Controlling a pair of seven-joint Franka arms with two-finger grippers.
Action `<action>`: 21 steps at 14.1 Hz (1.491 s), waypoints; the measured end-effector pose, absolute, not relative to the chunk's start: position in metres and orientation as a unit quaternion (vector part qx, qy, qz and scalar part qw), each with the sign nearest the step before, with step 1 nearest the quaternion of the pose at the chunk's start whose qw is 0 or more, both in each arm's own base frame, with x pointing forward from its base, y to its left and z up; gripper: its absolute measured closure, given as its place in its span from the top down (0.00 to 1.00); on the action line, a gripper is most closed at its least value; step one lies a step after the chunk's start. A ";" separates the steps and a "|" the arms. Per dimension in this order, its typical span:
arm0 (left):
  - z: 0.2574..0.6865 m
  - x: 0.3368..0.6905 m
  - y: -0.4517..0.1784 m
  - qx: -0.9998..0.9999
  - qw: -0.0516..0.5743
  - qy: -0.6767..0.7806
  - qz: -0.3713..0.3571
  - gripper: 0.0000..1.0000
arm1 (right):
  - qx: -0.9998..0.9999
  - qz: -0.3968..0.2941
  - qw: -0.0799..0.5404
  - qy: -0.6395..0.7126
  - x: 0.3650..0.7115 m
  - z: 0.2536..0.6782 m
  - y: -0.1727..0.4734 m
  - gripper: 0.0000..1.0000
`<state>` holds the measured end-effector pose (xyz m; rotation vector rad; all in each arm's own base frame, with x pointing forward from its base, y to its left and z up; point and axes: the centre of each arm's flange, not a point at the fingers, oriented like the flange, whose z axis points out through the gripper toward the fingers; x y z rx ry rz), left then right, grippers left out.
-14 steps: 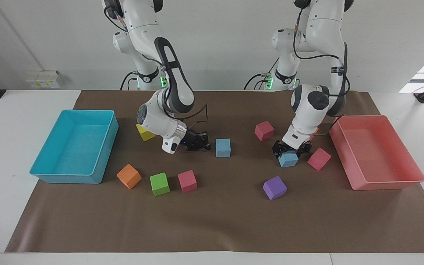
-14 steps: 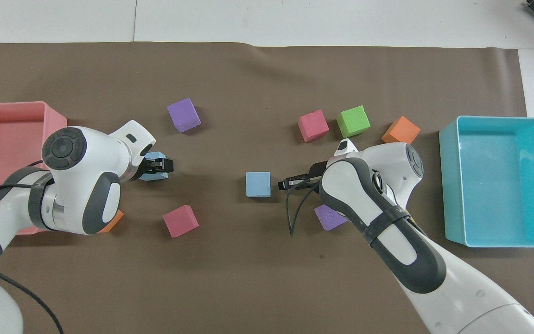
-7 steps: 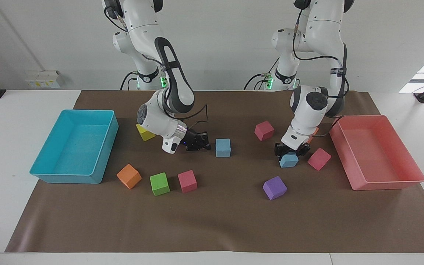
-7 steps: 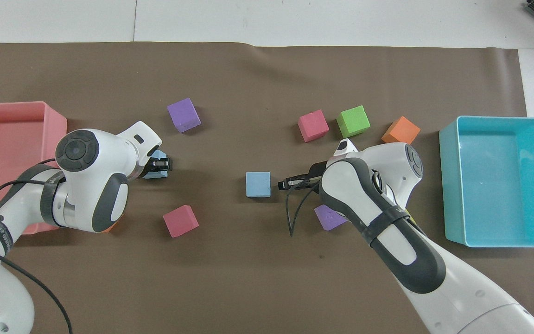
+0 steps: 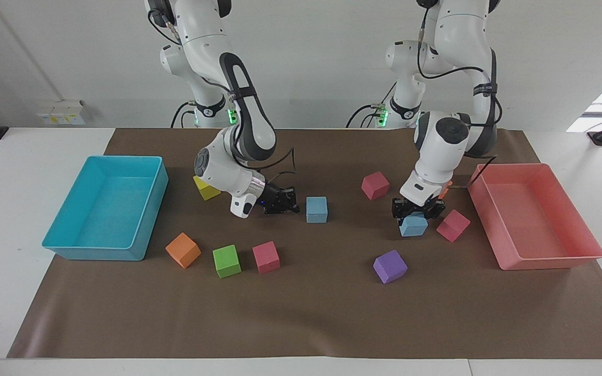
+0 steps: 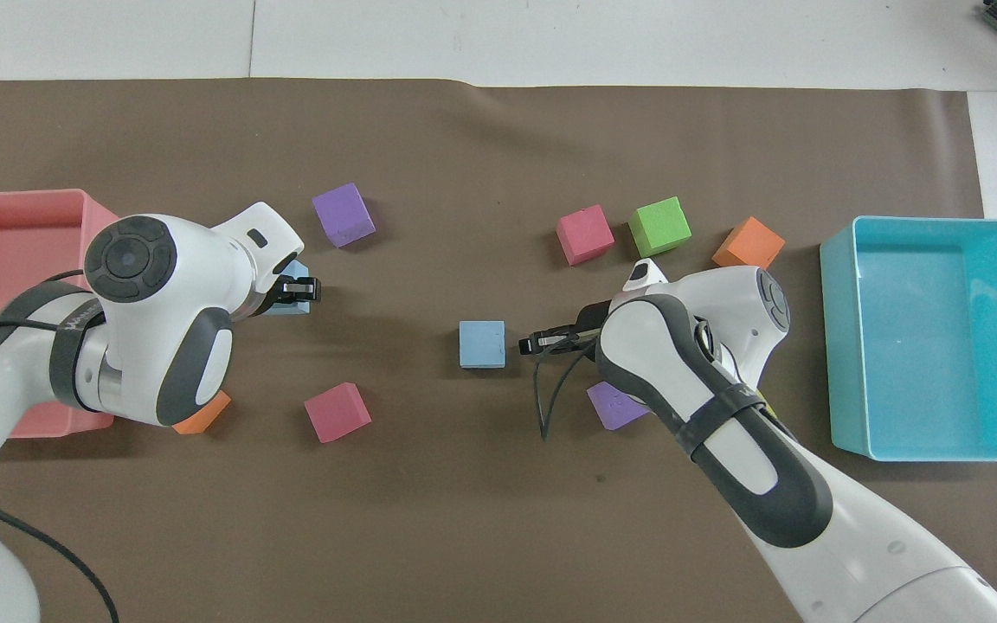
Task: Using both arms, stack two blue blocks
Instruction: 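Grasp the blue cube near the pink bin with the left gripper, then carry the held blue cube over the center blue cube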
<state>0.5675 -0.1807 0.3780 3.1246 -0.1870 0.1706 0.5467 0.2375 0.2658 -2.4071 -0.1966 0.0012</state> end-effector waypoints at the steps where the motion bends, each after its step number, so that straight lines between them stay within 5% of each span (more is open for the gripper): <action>1: 0.398 0.565 -0.195 0.996 -0.001 -0.071 0.044 0.59 | -0.932 0.000 0.355 -0.076 0.547 0.266 0.238 0.01; 5: 0.439 0.539 -0.275 0.995 -0.002 -0.093 0.035 0.59 | -0.932 0.001 0.355 -0.076 0.547 0.266 0.238 0.01; 11: 0.416 0.485 -0.383 0.997 0.016 -0.067 0.043 0.59 | -0.932 0.001 0.355 -0.076 0.547 0.266 0.237 0.01; 21: 0.371 0.486 -0.447 0.998 0.011 -0.047 0.041 0.59 | -0.934 0.003 0.352 -0.071 0.546 0.259 0.233 0.01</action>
